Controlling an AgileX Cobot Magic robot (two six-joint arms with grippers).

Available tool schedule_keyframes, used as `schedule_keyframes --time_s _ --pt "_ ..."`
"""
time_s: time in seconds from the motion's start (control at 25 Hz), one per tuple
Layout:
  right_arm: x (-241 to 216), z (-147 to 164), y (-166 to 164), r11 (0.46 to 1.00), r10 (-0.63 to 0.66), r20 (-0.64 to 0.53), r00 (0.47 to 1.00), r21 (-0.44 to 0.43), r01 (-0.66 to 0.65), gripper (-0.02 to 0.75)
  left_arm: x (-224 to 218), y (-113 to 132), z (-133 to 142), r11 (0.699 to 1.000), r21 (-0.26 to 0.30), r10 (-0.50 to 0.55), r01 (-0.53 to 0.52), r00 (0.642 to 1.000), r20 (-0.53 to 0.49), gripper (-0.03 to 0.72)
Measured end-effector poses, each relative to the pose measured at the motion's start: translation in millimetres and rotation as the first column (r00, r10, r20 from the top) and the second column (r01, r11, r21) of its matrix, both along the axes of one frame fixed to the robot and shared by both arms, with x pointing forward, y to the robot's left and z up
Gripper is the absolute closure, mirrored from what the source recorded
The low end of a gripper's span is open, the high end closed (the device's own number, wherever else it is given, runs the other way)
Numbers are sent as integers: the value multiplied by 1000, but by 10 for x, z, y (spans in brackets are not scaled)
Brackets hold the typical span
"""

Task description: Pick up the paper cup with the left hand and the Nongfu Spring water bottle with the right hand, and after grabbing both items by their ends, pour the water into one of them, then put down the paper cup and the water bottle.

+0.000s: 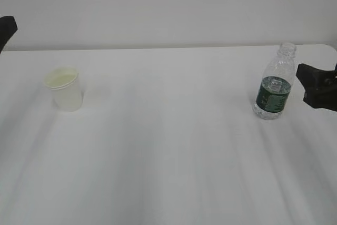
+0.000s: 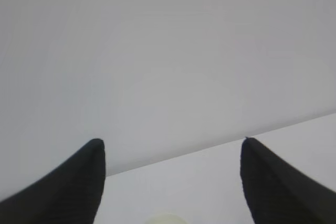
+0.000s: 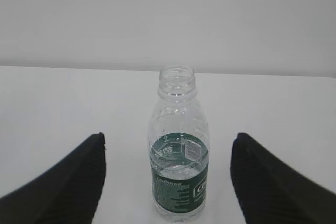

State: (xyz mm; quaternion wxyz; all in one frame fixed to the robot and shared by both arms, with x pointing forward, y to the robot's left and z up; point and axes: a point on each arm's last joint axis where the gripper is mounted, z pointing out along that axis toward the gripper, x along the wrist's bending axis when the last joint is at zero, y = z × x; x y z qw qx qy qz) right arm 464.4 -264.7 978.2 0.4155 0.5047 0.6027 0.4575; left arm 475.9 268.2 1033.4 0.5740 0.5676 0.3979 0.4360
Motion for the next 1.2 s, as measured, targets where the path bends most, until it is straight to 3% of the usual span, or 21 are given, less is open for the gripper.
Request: schedule_keyframes --time_s 0.88,1.2 --pt "-138 591 -12 1000 9 19 1000 10 -9 183 -565 133 454 992 5 126 -126 992 -2 112" --pt "-266 713 -24 998 36 50 998 -57 -33 183 -652 187 644 983 1 182 -182 983 -26 113"
